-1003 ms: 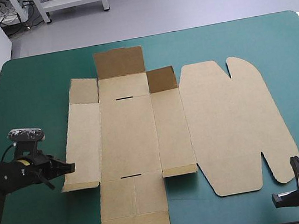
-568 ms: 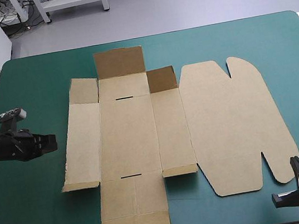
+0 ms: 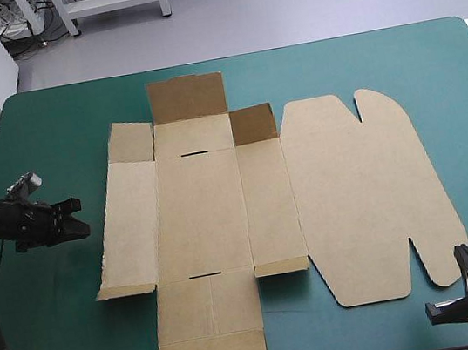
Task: Fold the box
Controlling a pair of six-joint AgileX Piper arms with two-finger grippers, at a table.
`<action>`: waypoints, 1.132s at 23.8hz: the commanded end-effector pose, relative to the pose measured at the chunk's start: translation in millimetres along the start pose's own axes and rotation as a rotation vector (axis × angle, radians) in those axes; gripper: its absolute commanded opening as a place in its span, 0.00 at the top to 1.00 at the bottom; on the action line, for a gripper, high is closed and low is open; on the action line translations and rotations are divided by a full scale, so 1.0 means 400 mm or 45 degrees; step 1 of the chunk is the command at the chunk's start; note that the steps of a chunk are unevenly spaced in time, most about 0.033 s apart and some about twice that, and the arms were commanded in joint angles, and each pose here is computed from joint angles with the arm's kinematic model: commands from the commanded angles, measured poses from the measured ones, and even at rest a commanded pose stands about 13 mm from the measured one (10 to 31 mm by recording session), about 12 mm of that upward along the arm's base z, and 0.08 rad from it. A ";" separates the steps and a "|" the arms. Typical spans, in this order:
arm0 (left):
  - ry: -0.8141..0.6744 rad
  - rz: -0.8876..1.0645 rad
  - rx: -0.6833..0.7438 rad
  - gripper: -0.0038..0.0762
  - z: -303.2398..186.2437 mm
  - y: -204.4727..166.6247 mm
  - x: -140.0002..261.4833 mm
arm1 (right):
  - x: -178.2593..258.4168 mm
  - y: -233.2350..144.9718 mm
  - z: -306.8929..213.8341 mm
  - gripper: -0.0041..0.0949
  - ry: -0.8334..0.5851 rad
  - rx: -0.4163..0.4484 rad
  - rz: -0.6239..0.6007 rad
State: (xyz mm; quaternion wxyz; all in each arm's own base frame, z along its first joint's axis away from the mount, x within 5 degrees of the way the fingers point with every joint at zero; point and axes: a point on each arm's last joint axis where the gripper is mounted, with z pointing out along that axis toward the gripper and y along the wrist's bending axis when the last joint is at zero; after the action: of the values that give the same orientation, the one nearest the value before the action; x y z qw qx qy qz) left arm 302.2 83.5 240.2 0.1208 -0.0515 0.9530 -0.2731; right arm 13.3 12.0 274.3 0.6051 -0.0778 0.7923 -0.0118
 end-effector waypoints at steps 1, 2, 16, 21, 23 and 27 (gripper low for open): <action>0.015 0.014 0.106 0.94 -0.028 -0.049 0.001 | -0.031 -0.003 -0.026 0.98 -0.161 0.040 -0.006; 0.023 0.021 0.107 0.94 -0.024 -0.052 0.000 | -0.031 -0.003 -0.026 0.98 -0.161 0.040 -0.006; 0.086 -0.075 -0.015 0.30 0.015 -0.051 0.014 | -0.031 -0.003 -0.026 0.98 -0.161 0.040 -0.006; 0.106 -0.117 0.009 0.30 0.016 -0.058 0.017 | -0.031 -0.003 -0.026 0.98 -0.161 0.040 -0.006; 0.106 -0.134 0.058 0.30 0.016 -0.066 0.017 | -0.031 -0.003 -0.026 0.98 -0.161 0.040 -0.006; 0.121 -0.137 0.114 0.30 0.021 -0.083 0.017 | -0.031 -0.003 -0.026 0.98 -0.161 0.040 -0.006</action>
State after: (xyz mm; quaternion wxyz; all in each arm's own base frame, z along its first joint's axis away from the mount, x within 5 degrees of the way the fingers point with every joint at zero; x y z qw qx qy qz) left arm 304.0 63.6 229.1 0.0682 -0.0995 0.9519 -0.2817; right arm 13.3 12.0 274.3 0.6051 -0.0778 0.7923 -0.0118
